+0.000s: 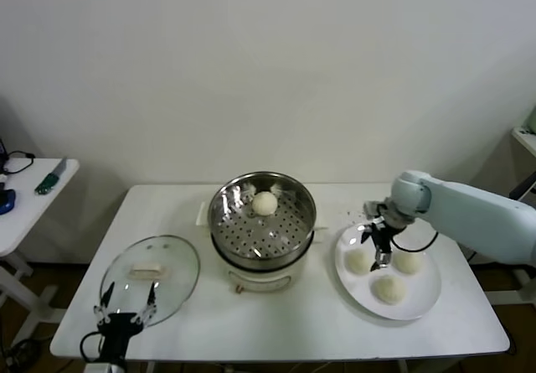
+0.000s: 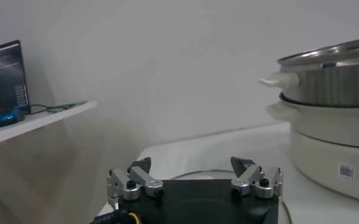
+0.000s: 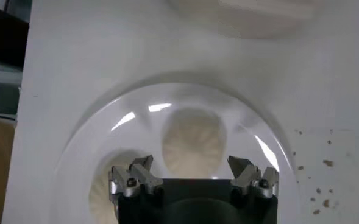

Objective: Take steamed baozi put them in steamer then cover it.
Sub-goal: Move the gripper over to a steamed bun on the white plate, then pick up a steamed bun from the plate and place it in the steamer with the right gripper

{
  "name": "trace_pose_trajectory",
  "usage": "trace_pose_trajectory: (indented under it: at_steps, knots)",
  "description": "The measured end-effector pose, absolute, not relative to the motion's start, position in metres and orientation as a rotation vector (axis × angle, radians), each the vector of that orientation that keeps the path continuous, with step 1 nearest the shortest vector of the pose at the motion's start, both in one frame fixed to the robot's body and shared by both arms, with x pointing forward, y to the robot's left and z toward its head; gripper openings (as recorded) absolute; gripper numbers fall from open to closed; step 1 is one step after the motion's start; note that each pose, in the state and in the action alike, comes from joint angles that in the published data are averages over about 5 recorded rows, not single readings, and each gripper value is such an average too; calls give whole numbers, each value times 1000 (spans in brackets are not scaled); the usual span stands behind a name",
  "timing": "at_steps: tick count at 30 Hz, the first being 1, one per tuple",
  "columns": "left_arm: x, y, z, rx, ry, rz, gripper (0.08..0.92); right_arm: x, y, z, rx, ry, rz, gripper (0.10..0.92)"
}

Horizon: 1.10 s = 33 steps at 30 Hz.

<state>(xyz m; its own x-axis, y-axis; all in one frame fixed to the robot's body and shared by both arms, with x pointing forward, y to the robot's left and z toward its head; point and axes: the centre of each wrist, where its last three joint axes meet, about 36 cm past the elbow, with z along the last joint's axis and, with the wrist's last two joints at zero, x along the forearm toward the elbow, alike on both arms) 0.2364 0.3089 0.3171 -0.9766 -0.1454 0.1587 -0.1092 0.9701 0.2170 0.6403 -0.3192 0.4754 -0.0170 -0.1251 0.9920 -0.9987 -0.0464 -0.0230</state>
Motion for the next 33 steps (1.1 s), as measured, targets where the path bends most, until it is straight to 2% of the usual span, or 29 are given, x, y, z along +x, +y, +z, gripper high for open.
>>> trace_pose_trajectory:
  at_steps: [17, 25, 33]
  knots:
    - [234, 310, 312, 194, -2933, -311, 823, 646, -313, 446, 1316, -1289, 1193, 817]
    - [234, 309, 312, 193, -2933, -312, 823, 648, -314, 446, 1318, -1298, 1185, 744]
    - [232, 308, 312, 191, -2933, -310, 823, 651, -319, 459, 1310, -1326, 1173, 722]
